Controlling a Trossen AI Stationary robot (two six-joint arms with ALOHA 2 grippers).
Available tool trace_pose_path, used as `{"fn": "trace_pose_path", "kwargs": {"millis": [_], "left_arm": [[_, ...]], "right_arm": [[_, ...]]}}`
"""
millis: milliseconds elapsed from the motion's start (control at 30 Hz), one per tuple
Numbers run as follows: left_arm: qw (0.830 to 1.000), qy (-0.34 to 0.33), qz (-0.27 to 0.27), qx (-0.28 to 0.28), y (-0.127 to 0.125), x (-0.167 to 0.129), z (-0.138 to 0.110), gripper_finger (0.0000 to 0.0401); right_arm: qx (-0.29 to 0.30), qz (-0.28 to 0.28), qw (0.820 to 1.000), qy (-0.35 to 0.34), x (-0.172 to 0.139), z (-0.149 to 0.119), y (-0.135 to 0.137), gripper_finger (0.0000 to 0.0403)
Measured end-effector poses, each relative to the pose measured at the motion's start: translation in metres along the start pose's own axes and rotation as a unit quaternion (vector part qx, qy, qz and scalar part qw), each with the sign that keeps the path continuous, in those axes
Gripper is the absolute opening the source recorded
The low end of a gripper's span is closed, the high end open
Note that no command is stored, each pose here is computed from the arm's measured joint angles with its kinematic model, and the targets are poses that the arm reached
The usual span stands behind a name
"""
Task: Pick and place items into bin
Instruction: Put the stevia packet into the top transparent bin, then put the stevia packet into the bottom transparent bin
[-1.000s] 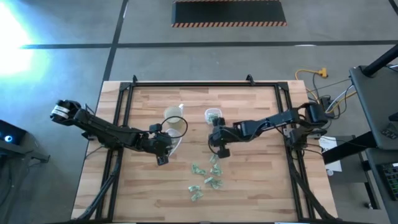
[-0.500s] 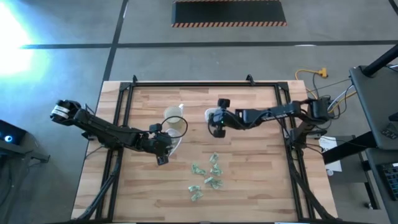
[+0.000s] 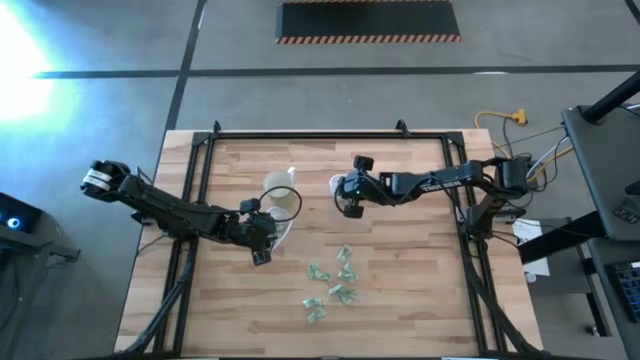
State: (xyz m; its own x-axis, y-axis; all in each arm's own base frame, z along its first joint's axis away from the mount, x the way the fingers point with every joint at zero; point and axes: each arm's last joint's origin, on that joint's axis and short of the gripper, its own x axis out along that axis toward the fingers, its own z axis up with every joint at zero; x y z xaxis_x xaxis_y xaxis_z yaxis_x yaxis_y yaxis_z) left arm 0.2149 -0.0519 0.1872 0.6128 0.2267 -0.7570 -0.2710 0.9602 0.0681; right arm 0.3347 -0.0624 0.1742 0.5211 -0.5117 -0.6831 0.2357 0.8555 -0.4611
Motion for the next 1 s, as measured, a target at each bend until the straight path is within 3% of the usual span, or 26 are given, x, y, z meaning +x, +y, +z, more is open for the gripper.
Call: {"fn": "trace_pose_path", "kwargs": {"millis": [400,600,733,1000], "left_arm": [[1.000,0.000,0.000,0.005,0.000,0.000,0.000,0.0139],[1.000,-0.008,-0.008,0.022,-0.002,-0.003,0.006,0.0139],[0.997,-0.038,-0.042,0.044,-0.006,-0.004,0.015,0.0139],[0.982,-0.103,-0.122,0.102,-0.019,-0.003,0.027,0.0139]], "right_arm": [[-0.032,-0.001,0.999,-0.003,-0.001,0.002,-0.001,0.0134],[-0.051,0.003,0.999,-0.013,-0.009,0.007,0.001,0.0145],[-0.067,0.017,0.998,-0.013,-0.026,0.009,0.007,0.0146],[-0.066,0.104,0.992,-0.022,-0.075,0.006,0.023,0.0137]]}}
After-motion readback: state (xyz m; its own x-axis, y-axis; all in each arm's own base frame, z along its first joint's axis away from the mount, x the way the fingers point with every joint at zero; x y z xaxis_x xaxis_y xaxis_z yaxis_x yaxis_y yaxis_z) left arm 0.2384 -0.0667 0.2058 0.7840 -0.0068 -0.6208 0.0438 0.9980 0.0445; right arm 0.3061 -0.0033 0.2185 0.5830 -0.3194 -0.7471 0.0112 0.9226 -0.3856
